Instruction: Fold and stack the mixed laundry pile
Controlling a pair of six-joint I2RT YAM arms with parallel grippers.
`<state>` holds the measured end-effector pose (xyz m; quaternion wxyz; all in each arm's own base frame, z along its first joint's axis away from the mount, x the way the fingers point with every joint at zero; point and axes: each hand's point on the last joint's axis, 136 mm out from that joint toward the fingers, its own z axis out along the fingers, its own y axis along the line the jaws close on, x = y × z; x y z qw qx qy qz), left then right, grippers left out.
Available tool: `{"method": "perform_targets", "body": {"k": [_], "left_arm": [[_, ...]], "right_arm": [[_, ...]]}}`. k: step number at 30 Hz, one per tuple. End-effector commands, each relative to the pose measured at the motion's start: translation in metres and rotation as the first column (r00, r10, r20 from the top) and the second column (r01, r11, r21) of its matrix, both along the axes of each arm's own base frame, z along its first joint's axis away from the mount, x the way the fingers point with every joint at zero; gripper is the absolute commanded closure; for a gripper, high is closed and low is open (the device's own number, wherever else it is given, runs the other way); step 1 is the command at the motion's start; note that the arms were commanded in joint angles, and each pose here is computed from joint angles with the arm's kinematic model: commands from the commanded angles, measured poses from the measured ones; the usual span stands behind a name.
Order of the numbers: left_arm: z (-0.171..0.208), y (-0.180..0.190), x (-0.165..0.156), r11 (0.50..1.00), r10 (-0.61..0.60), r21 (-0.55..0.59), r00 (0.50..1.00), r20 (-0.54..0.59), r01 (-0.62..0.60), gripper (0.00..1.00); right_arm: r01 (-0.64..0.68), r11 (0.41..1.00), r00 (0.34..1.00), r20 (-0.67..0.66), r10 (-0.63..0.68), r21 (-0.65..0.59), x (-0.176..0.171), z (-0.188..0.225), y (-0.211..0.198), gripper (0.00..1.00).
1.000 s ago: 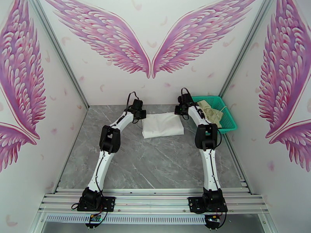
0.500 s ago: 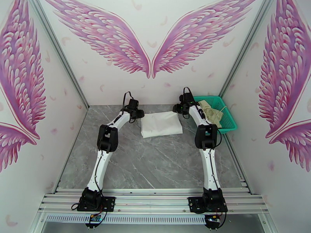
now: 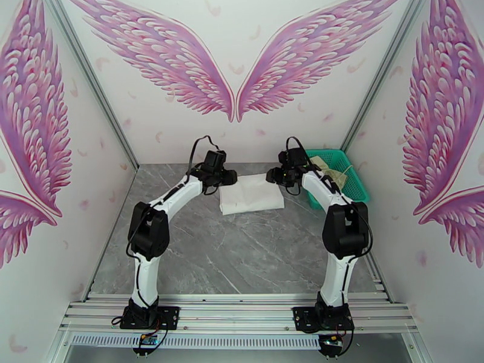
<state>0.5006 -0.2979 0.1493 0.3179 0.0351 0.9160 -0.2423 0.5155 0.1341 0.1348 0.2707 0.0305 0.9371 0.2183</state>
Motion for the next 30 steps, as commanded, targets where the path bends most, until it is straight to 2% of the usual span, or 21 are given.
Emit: {"method": "perform_targets", "body": {"k": [1, 6, 9, 13, 15, 17, 20, 23, 30], "left_arm": [[-0.066, 0.012, -0.005, 0.999, 0.032, -0.012, 0.992, -0.126, -0.033, 0.47], [-0.108, 0.034, -0.007, 0.996, 0.086, 0.04, 0.979, -0.183, -0.08, 0.49], [-0.122, 0.047, -0.009, 0.993, 0.102, 0.082, 0.974, -0.201, -0.087, 0.5], [-0.116, 0.054, -0.011, 0.991, 0.097, 0.112, 0.978, -0.187, -0.077, 0.51], [-0.101, 0.056, -0.009, 0.99, 0.096, 0.115, 0.982, -0.166, -0.078, 0.5], [-0.081, 0.058, -0.01, 0.989, 0.097, 0.122, 0.985, -0.144, -0.08, 0.46], [-0.052, 0.074, -0.013, 0.978, 0.152, 0.159, 0.982, -0.113, -0.133, 0.31], [-0.047, 0.086, -0.02, 0.971, 0.212, 0.143, 0.964, -0.162, -0.189, 0.19], [-0.076, 0.066, -0.019, 0.972, 0.231, 0.033, 0.928, -0.291, -0.231, 0.22]], "right_arm": [[0.035, 0.999, 0.991, -0.131, -0.036, -0.004, -0.01, -0.054, -0.005, 0.49], [0.071, 0.984, 0.975, -0.196, -0.103, -0.162, -0.016, -0.092, -0.036, 0.5], [0.068, 0.98, 0.972, -0.207, -0.106, -0.185, -0.016, -0.1, -0.045, 0.49], [0.056, 0.976, 0.973, -0.208, -0.101, -0.209, -0.013, -0.099, -0.049, 0.47], [0.055, 0.975, 0.974, -0.203, -0.099, -0.213, -0.012, -0.09, -0.05, 0.47], [0.06, 0.977, 0.977, -0.187, -0.099, -0.206, -0.012, -0.077, -0.049, 0.47], [0.072, 0.98, 0.986, -0.137, -0.099, -0.187, -0.013, -0.051, -0.048, 0.45], [0.075, 0.984, 0.989, -0.117, -0.094, -0.161, -0.016, -0.038, -0.045, 0.44], [0.07, 0.992, 0.986, -0.145, -0.085, -0.106, -0.02, -0.048, -0.036, 0.44]]}}
